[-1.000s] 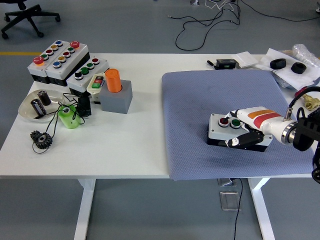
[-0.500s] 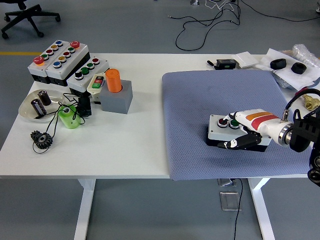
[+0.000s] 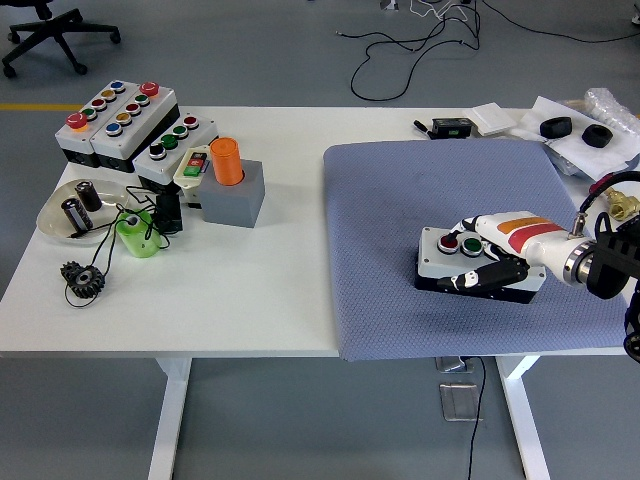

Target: Pick up the button,place it on the desk,press the button,press the button

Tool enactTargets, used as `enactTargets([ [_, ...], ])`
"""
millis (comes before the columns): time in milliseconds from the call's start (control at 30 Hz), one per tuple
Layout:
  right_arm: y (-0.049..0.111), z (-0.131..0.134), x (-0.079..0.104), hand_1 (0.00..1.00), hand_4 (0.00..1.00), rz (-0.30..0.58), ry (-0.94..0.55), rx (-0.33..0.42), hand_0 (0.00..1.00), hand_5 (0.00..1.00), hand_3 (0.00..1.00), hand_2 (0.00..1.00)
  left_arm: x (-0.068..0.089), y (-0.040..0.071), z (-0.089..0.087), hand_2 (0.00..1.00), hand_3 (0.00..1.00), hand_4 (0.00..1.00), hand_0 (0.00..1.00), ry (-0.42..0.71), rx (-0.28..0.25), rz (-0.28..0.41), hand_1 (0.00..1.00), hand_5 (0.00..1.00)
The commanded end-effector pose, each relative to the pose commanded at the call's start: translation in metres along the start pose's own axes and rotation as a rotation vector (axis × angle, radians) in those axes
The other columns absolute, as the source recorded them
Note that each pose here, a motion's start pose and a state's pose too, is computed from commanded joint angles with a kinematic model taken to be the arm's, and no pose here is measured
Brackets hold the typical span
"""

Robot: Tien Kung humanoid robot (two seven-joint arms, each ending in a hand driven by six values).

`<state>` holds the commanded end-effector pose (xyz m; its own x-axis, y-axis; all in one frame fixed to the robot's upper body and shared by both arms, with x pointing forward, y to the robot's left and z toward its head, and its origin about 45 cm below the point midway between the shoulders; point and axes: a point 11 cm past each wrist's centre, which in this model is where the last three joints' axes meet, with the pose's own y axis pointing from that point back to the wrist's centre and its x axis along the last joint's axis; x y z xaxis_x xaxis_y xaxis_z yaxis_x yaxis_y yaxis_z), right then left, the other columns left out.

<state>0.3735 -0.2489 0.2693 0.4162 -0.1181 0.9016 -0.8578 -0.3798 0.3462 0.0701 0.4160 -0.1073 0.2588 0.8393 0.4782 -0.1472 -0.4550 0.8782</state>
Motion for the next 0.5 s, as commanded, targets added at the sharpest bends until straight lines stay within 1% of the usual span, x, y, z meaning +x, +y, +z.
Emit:
enactTargets([
  [133,0.006,0.008,0.018,0.002,0.931,0.061,-0.136,0.006,0.072,0.727,0.793,0.002,0.0,0.0,-0.001,0.469,0.463,0.279,0.598,-0.002,0.001,0.0,0.517,0.968],
  [233,0.01,0.021,0.029,0.002,0.932,0.111,-0.287,0.001,0.072,0.728,0.802,0.002,0.0,0.0,-0.001,0.467,0.462,0.28,0.597,-0.003,0.002,0.001,0.516,0.968],
  [300,0.011,0.034,0.033,0.002,0.932,0.146,-0.405,-0.013,0.072,0.728,0.802,0.002,0.0,0.0,-0.002,0.467,0.462,0.28,0.597,-0.003,0.002,0.0,0.516,0.968],
  [367,0.013,0.048,0.036,0.002,0.932,0.184,-0.52,-0.031,0.072,0.728,0.802,0.002,0.0,0.0,-0.002,0.467,0.462,0.28,0.597,-0.004,0.003,0.0,0.516,0.968],
  [400,0.014,0.058,0.035,0.002,0.932,0.202,-0.576,-0.056,0.072,0.728,0.802,0.002,-0.001,0.0,-0.002,0.467,0.462,0.28,0.597,-0.005,0.003,-0.001,0.516,0.968],
  [433,0.015,0.062,0.035,0.002,0.928,0.205,-0.628,-0.062,0.07,0.756,0.844,0.002,-0.001,0.0,-0.002,0.467,0.464,0.279,0.598,-0.006,0.003,-0.002,0.517,0.964],
  [467,0.016,0.072,0.03,0.002,0.928,0.193,-0.681,-0.092,0.07,0.756,0.844,0.002,-0.001,0.0,-0.002,0.467,0.464,0.279,0.598,-0.005,0.004,-0.002,0.517,0.964],
  [500,0.016,0.077,0.027,0.002,0.928,0.184,-0.723,-0.105,0.07,0.756,0.844,0.002,-0.001,0.0,-0.002,0.467,0.464,0.279,0.598,-0.005,0.003,-0.002,0.517,0.964],
])
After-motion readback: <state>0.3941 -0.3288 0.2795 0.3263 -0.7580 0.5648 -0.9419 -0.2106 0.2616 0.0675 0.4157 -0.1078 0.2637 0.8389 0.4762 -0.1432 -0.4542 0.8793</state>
